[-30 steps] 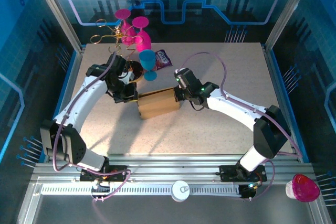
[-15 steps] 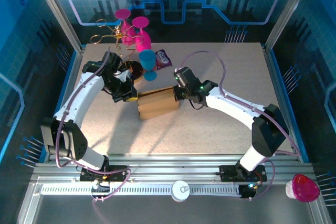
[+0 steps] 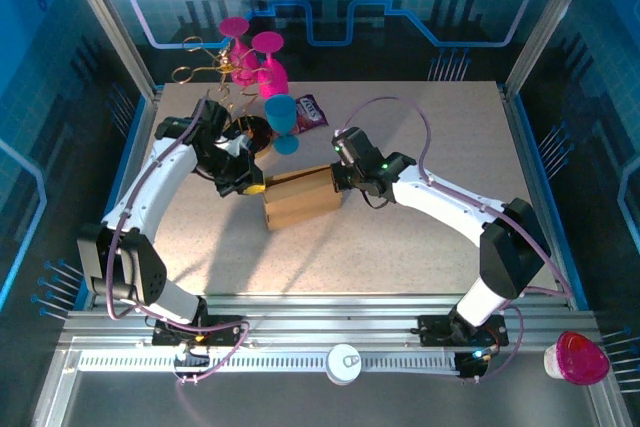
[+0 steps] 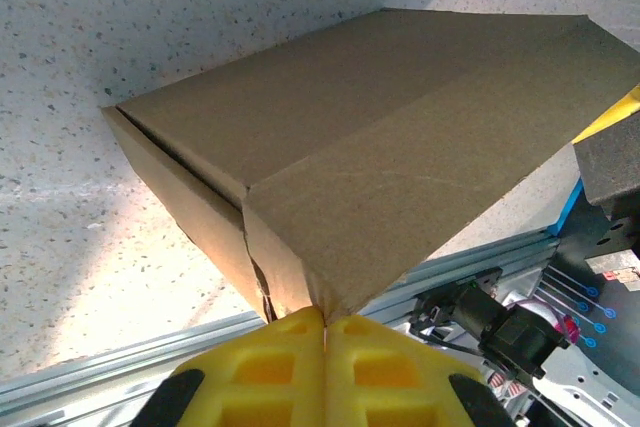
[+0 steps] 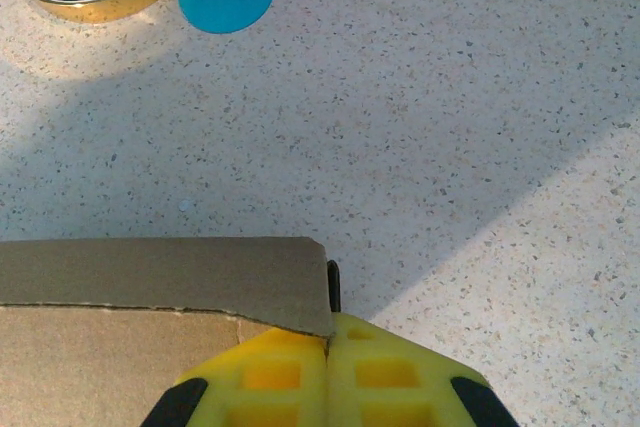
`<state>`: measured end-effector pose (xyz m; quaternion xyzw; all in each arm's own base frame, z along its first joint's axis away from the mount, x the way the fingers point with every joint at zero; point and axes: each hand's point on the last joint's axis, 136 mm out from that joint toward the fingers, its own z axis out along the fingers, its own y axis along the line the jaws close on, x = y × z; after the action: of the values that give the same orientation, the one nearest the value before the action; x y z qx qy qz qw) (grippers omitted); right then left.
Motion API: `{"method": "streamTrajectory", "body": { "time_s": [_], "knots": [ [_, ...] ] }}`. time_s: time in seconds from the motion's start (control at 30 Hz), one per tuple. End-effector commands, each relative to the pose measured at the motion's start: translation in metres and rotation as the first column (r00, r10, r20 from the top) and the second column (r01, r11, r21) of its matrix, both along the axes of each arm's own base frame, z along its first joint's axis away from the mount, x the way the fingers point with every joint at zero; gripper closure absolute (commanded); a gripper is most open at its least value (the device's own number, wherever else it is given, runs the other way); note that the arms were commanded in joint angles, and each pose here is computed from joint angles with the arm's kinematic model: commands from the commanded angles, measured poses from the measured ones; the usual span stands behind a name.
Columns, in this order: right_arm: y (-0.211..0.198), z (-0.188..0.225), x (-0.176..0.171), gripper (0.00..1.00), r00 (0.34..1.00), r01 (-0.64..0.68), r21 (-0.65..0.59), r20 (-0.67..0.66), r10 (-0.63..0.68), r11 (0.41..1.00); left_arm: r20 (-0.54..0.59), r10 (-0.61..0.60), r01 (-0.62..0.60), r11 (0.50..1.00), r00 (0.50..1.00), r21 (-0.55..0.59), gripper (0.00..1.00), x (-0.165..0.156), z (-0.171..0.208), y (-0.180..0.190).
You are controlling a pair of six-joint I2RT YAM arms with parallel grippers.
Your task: Fold the paper box
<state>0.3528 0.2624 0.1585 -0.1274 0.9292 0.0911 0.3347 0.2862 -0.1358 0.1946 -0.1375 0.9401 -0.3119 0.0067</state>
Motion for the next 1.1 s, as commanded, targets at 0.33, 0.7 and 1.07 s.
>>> {"method": "streamTrajectory", "body": {
  "time_s": [0.33, 0.7, 1.07],
  "knots": [
    [-0.002, -0.041, -0.027, 1.00, 0.985, -0.033, -0.049, -0.173, 0.024, 0.998, -0.001, 0.022, -0.022, 0.994, 1.000, -0.110, 0.98, -0.014, -0.004, -0.019],
    [-0.002, -0.042, -0.029, 1.00, 0.984, -0.022, -0.044, -0.178, 0.014, 0.999, 0.024, 0.087, -0.083, 0.989, 0.996, -0.120, 0.99, -0.018, -0.010, -0.031],
    [-0.006, -0.041, -0.028, 1.00, 0.983, -0.010, -0.039, -0.186, 0.002, 0.999, 0.019, 0.075, -0.071, 0.985, 0.997, -0.157, 1.00, -0.014, 0.001, -0.032]
  ]
}}
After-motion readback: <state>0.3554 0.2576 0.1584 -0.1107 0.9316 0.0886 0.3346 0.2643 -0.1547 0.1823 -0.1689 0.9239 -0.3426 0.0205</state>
